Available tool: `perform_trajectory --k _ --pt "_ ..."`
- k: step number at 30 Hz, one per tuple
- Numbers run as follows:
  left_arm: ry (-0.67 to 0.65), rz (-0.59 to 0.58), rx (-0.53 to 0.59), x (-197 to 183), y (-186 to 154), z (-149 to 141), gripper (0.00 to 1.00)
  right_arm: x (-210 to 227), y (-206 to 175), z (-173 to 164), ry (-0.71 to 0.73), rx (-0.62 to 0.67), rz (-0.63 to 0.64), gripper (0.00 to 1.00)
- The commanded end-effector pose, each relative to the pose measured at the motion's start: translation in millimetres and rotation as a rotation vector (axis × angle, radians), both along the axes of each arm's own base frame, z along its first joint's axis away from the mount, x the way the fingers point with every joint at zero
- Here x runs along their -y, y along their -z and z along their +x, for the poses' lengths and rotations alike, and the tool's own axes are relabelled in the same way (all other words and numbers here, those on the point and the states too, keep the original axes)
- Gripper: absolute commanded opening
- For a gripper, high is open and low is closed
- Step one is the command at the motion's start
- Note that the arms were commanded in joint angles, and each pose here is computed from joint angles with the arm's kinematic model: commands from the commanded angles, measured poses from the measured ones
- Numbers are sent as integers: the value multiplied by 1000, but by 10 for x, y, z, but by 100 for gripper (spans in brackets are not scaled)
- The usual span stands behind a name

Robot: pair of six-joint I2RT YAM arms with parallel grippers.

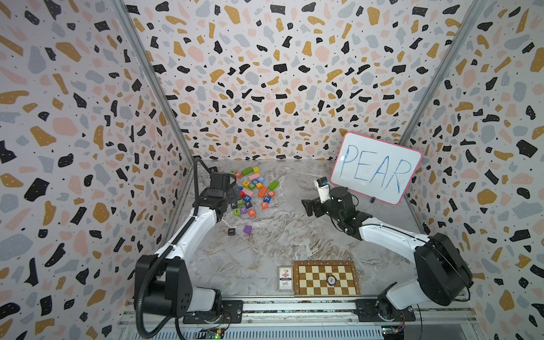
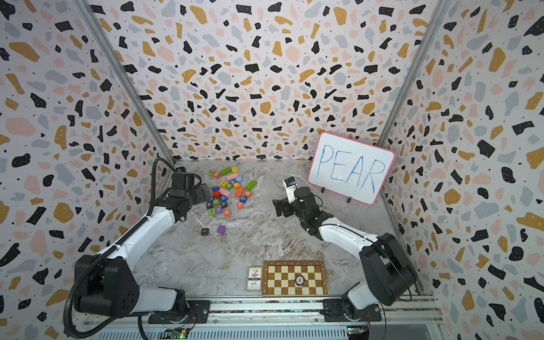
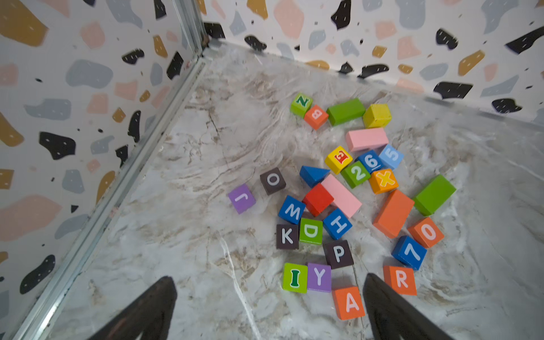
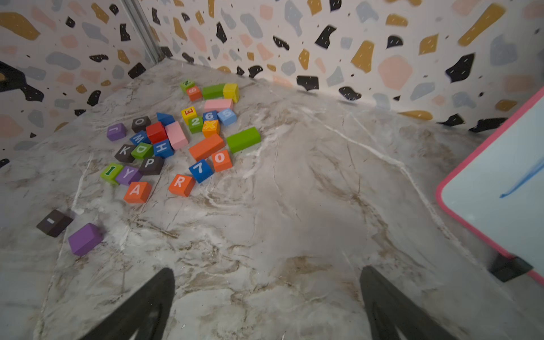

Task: Spell the uppercase word “pear” with letter blocks
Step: Pick up the letter block from the center of the board.

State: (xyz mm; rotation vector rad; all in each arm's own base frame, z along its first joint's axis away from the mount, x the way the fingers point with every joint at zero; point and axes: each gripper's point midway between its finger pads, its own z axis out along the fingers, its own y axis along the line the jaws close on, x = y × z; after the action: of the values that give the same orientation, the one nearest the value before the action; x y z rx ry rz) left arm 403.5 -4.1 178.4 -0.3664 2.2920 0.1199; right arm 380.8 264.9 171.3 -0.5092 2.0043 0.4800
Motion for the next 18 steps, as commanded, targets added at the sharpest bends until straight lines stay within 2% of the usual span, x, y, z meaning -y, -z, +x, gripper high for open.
perform_trajectory --k 1,4,9,18 --pt "19 -47 -109 101 131 3 99 -239 -27 83 -73 -68 30 100" --pt "60 -46 -148 183 198 170 99 -420 53 227 -126 -82 -2 100" --pt "103 -44 -192 287 294 402 99 -689 28 467 -214 -35 -19 100" --pt "149 -25 -220 543 374 767 89 -928 117 827 -305 -23 -82 99"
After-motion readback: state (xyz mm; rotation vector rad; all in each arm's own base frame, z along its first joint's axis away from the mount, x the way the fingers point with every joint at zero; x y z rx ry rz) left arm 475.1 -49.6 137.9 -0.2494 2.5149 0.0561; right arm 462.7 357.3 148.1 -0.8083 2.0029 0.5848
